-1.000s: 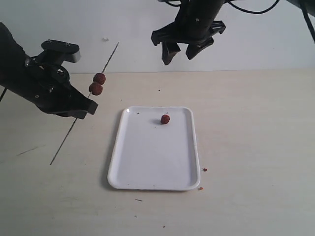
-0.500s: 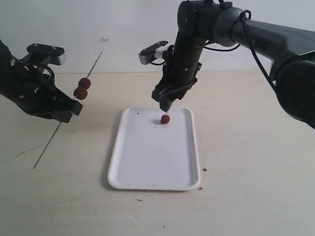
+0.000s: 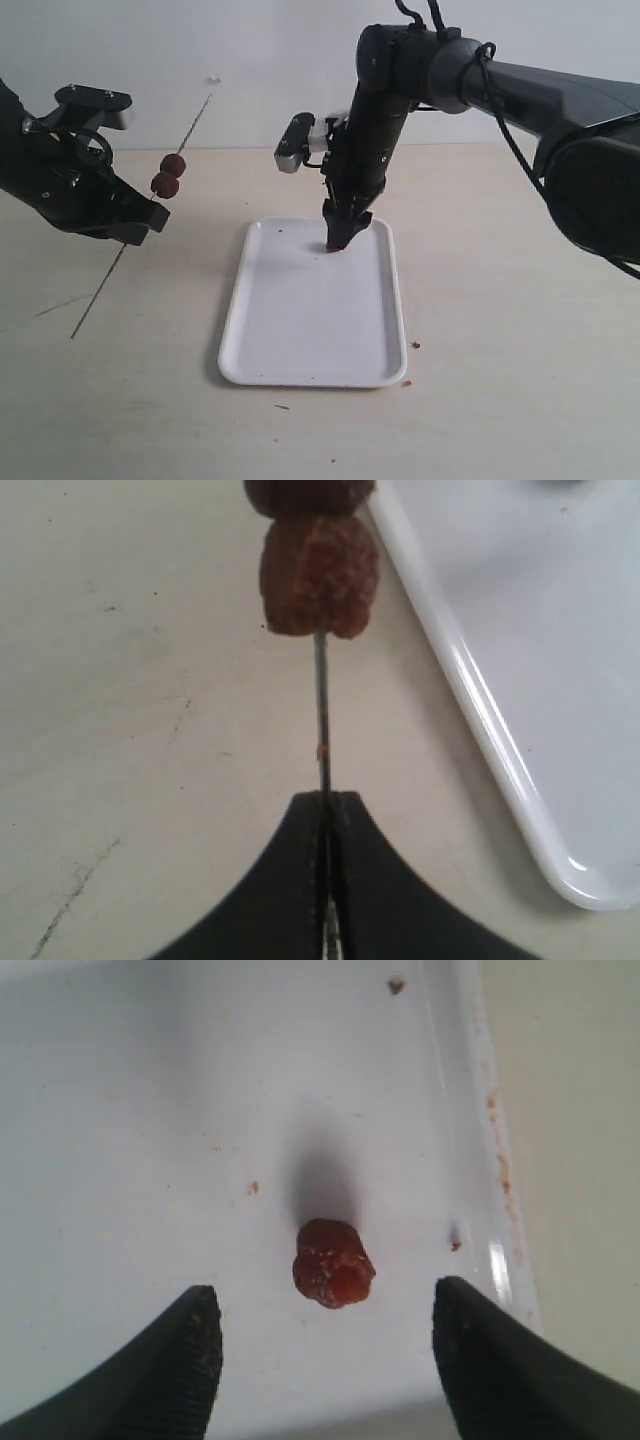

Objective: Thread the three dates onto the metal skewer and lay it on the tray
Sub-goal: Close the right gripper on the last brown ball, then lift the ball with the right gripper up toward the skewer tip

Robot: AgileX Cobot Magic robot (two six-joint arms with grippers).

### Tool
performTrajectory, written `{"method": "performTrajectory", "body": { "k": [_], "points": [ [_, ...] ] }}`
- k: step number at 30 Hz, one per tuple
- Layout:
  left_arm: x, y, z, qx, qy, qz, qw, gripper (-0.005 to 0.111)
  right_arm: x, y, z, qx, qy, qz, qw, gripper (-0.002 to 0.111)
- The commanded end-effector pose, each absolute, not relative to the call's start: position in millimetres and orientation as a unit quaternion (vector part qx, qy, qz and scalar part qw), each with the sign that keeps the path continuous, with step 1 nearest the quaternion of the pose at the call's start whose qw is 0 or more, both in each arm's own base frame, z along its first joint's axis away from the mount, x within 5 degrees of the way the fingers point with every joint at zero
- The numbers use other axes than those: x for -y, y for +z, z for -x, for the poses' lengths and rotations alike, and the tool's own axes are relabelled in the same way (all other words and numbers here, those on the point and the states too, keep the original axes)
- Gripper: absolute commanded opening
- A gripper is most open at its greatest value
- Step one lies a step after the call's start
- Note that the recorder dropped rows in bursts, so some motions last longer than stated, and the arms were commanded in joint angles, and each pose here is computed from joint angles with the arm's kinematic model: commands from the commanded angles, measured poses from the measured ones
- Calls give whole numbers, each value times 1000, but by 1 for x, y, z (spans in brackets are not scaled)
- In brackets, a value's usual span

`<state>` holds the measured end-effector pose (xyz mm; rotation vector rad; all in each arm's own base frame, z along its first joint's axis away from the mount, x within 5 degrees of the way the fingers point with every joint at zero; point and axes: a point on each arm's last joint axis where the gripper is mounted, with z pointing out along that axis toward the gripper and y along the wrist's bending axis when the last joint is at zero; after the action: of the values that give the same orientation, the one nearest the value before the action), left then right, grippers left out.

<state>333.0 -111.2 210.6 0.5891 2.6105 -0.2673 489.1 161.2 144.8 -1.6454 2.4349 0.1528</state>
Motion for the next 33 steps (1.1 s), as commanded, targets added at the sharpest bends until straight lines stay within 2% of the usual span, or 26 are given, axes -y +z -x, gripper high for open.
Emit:
{"method": "performTrajectory", "body": {
  "k": [1,8,16,17,21,25,28,33],
  "points": [
    [110,212,-334,-945,-96,-212,232,0,-161,131,-490,-821,57,561,89,59],
    [110,212,-334,-945,-96,-212,232,0,-164,122,-496,-823,55,554,114,59],
    [110,212,-334,-945,-96,-212,232,0,-164,101,-495,-825,60,553,97,59],
    [110,212,-334,-945,-96,-212,232,0,-164,100,-495,-825,60,553,96,56],
    [110,212,-334,-945,-96,-212,232,0,-163,100,-495,-830,58,547,94,35],
    [110,212,-334,-945,-96,-211,232,0,-163,100,-495,-830,58,547,94,24],
    [110,212,-334,-945,-96,-211,232,0,-163,101,-496,-838,60,534,94,19],
    [110,212,-334,-945,-96,-211,232,0,-163,113,-494,-857,64,503,92,19]
  ]
}}
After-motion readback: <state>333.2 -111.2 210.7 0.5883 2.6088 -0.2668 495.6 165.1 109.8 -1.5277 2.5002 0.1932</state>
